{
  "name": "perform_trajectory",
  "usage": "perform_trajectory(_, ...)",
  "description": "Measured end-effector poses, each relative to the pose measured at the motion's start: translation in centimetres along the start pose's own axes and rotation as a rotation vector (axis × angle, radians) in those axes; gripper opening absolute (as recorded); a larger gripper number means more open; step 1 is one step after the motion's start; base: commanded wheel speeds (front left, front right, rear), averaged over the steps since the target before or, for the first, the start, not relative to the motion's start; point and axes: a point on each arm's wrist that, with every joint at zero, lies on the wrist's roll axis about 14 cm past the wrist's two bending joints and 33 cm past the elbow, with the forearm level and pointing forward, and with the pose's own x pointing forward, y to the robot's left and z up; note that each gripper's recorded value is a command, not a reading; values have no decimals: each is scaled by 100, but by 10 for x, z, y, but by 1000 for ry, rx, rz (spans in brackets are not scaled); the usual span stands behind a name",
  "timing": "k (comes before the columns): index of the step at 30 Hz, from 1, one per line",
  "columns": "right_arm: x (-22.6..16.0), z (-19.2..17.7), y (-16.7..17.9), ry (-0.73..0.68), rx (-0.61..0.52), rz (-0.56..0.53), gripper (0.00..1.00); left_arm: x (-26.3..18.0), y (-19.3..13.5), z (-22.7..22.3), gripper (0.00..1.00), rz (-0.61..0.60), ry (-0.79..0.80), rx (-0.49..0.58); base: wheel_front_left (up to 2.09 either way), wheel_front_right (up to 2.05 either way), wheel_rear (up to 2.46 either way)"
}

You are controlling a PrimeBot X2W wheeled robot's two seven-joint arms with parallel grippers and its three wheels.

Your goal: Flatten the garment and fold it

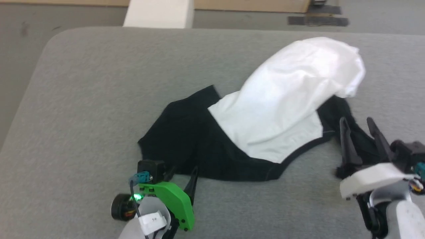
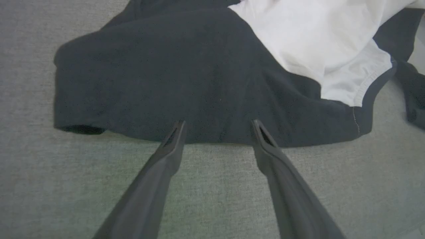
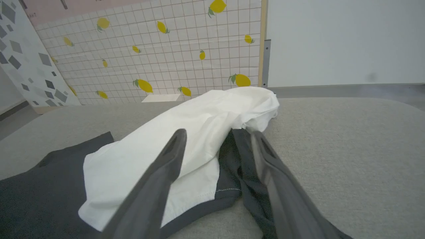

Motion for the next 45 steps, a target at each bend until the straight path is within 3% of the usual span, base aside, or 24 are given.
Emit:
perform_trajectory(13,-41,1,-22,10,24,-74,100,7,-27,-44,100,-27,302,-54,0,0,0)
perform_trajectory(25,-41,-16,-24,54,48,-85,100,33,-43,-37,100,-90,289,-108,0,0,0)
perform_trajectory(26,-40,-17,-24,56,48,-84,100,35,-45,-35,48,-97,284,-113,0,0,0)
perform_trajectory(27,-40,-17,-24,59,48,-83,100,37,-46,-35,19,-103,281,-116,0,0,0)
perform_trajectory(28,-39,-18,-23,61,49,-82,100,39,-46,-34,0,-105,273,-113,0,0,0)
perform_trajectory(35,-36,-18,-22,60,51,-75,100,38,-22,-26,0,-29,215,-128,0,0,0)
perform_trajectory(38,-35,-16,-21,57,49,-73,100,27,13,-16,0,77,157,-154,0,0,0)
perform_trajectory(39,-34,-15,-23,63,41,-77,100,15,45,-9,0,165,120,-163,0,0,0)
perform_trajectory(45,-36,-24,-28,134,26,-90,100,-13,102,8,0,317,46,-184,0,0,0)
